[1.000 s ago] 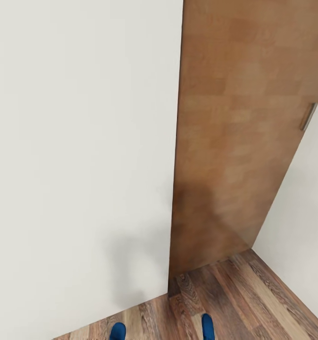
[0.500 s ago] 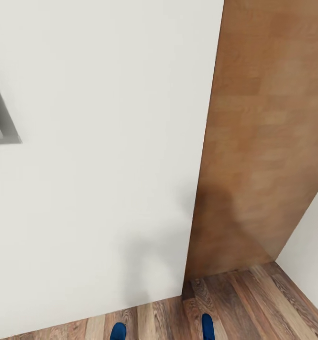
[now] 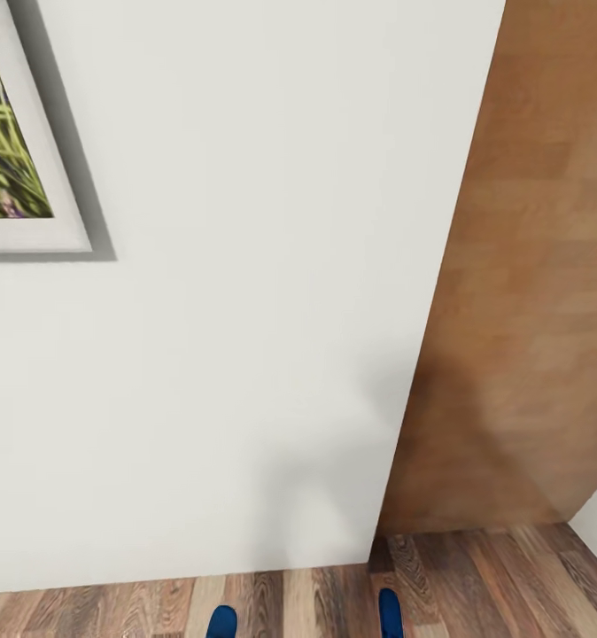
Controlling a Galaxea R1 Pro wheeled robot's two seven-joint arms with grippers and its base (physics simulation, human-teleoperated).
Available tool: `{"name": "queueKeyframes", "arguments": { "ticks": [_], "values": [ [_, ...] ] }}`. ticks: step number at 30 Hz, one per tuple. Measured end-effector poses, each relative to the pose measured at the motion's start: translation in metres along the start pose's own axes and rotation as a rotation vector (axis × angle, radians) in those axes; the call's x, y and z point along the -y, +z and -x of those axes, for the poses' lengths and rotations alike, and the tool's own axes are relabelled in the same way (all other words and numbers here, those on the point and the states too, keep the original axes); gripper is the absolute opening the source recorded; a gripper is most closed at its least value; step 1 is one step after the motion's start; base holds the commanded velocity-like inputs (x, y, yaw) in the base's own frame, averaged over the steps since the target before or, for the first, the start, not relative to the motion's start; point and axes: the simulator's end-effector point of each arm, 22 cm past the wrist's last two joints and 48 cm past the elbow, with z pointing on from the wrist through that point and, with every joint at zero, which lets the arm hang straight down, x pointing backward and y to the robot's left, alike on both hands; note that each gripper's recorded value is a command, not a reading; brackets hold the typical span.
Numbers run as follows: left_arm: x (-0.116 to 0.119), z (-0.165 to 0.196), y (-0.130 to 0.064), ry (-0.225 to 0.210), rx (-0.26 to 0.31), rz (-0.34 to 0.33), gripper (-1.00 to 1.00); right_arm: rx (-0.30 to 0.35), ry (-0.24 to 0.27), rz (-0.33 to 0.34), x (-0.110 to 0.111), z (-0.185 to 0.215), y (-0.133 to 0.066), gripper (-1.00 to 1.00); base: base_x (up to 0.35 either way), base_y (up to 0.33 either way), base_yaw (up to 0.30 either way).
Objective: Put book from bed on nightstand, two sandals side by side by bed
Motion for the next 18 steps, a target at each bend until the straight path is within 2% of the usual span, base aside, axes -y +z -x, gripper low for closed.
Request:
{"name": "queueKeyframes", "arguments": {
  "ticks": [7, 15, 18],
  "values": [
    [0.0001, 0.0000, 0.0000, 0.000, 0.000, 0.000, -1.00, 0.000, 0.000, 0.000, -0.0002, -0.0001, 0.0001, -1.00, 0.000, 0.000, 0.273],
    [0.0002, 0.0000, 0.0001, 0.000, 0.000, 0.000, -1.00, 0.000, 0.001, 0.000, 0.0000, -0.0001, -0.0001, -1.00, 0.000, 0.000, 0.068],
    [0.0001, 0.0000, 0.0000, 0.000, 0.000, -0.001, -1.00, 0.001, 0.000, 0.000, 0.0000, 0.0006, 0.0000, -1.00, 0.000, 0.000, 0.172]
  ]
}}
